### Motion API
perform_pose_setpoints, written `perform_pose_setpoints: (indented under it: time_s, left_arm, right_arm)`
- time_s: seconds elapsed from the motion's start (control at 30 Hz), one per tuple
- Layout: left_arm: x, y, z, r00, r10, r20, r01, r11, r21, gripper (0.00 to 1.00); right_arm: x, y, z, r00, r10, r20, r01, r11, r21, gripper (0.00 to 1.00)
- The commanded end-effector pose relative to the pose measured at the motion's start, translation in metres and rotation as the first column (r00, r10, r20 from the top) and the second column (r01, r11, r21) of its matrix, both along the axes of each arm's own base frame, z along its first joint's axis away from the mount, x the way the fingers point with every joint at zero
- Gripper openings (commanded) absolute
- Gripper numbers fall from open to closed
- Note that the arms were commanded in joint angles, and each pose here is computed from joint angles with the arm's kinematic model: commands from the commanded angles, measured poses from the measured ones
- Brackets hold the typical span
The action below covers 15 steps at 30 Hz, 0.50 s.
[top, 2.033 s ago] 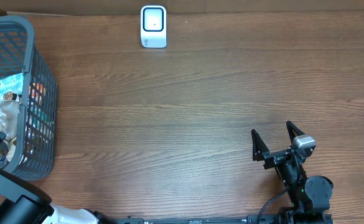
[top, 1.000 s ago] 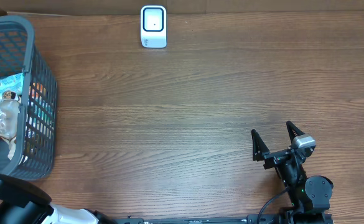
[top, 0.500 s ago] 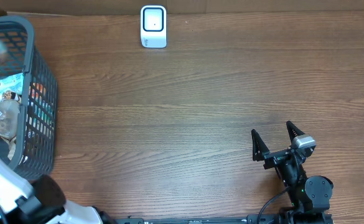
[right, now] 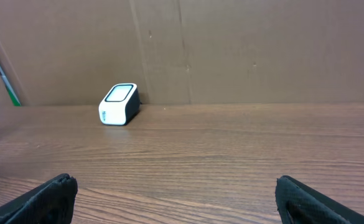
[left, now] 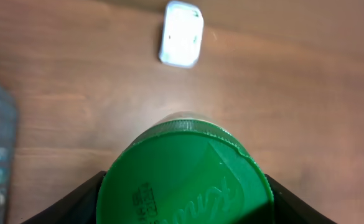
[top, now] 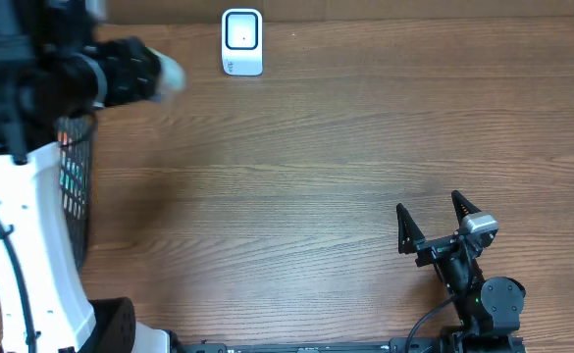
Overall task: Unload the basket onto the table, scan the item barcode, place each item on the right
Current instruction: 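Lift the jar out and carry it toward the white scanner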
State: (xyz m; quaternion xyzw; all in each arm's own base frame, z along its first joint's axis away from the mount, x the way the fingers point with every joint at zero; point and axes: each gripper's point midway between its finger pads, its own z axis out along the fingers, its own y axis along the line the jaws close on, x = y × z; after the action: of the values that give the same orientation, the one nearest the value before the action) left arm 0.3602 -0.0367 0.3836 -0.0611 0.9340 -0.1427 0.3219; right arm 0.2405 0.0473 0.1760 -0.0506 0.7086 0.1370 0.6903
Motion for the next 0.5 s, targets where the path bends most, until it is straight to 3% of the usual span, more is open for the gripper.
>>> perform_pose_setpoints:
  time_s: [0.0, 0.23, 0.47]
  left_arm:
    - [0.002, -0.019, -0.030, 0.995, -0.050, -0.085, 0.055, 0.997, 0.058, 0.41]
    - [-0.002, -0.069, -0.112, 0.945, -0.162, -0.283, 0.192, 0.978, 0.079, 0.41]
    - [-0.004, -0.098, -0.185, 0.902, -0.222, -0.371, 0.270, 0.959, 0.082, 0.42]
  right_arm:
    - [0.000, -0.001, -0.001, 1.000, -0.005, 0.006, 0.005, 1.000, 0.003, 1.00]
    - [0.000, -0.001, -0.001, 1.000, -0.005, 0.006, 0.005, 1.000, 0.003, 1.00]
    - [0.000, -0.001, -0.001, 1.000, -0.005, 0.006, 0.005, 1.000, 0.003, 1.00]
